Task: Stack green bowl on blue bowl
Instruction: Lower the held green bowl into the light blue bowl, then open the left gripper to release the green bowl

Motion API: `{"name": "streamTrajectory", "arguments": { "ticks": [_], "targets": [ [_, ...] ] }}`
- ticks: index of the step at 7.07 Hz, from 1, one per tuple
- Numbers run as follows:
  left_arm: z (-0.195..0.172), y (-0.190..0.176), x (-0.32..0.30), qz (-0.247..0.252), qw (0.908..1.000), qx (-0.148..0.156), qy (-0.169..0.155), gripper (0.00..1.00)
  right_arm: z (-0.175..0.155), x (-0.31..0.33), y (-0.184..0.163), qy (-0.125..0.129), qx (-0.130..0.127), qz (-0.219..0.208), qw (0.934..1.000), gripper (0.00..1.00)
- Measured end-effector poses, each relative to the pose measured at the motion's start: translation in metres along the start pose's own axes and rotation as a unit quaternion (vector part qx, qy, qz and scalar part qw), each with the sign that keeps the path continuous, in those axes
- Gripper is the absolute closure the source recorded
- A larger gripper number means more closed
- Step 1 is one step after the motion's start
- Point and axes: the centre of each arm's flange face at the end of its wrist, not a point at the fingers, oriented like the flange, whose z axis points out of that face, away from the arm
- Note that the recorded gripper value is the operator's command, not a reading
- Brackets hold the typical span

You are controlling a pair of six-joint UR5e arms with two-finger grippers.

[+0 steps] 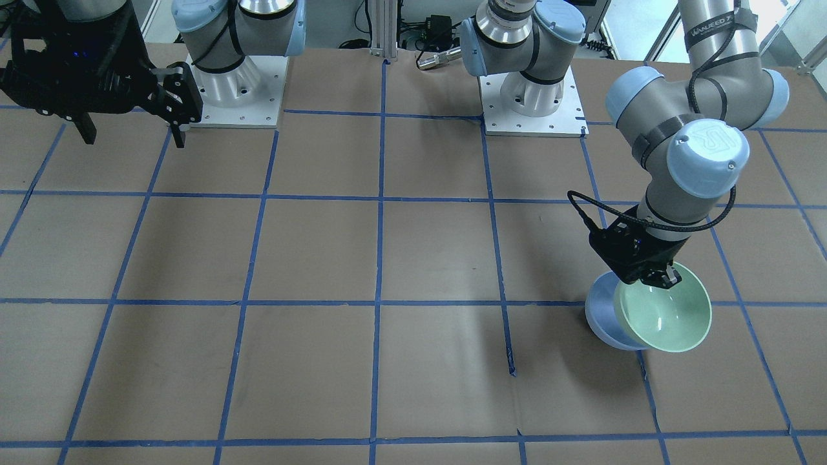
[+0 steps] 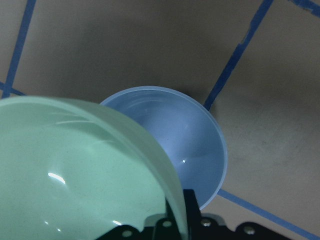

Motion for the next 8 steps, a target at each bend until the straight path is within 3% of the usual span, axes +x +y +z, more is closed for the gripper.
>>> {"name": "streamTrajectory", "arguments": {
  "ticks": [3,4,5,6,8],
  "targets": [
    [0.015,0.0,0.011,0.005,0.9999,-0.005,0.012,1.0,0.0,0.0,0.0,0.0,0.0,0.0,1.0,0.0],
    [0.017,0.001,0.011,0.004,0.9999,-0.006,0.014,0.9,0.0,0.0,0.0,0.0,0.0,0.0,1.0,0.0],
    [0.017,0.002,0.012,0.001,0.9998,-0.007,0.016,0.36,0.0,0.0,0.0,0.0,0.0,0.0,1.0,0.0],
    [0.018,0.002,0.013,-0.001,0.9998,-0.008,0.019,0.0,0.0,0.0,0.0,0.0,0.0,0.0,1.0,0.0],
    [0.019,0.001,0.017,-0.003,0.9998,-0.008,0.021,0.0,0.0,0.0,0.0,0.0,0.0,0.0,1.0,0.0]
  ]
}}
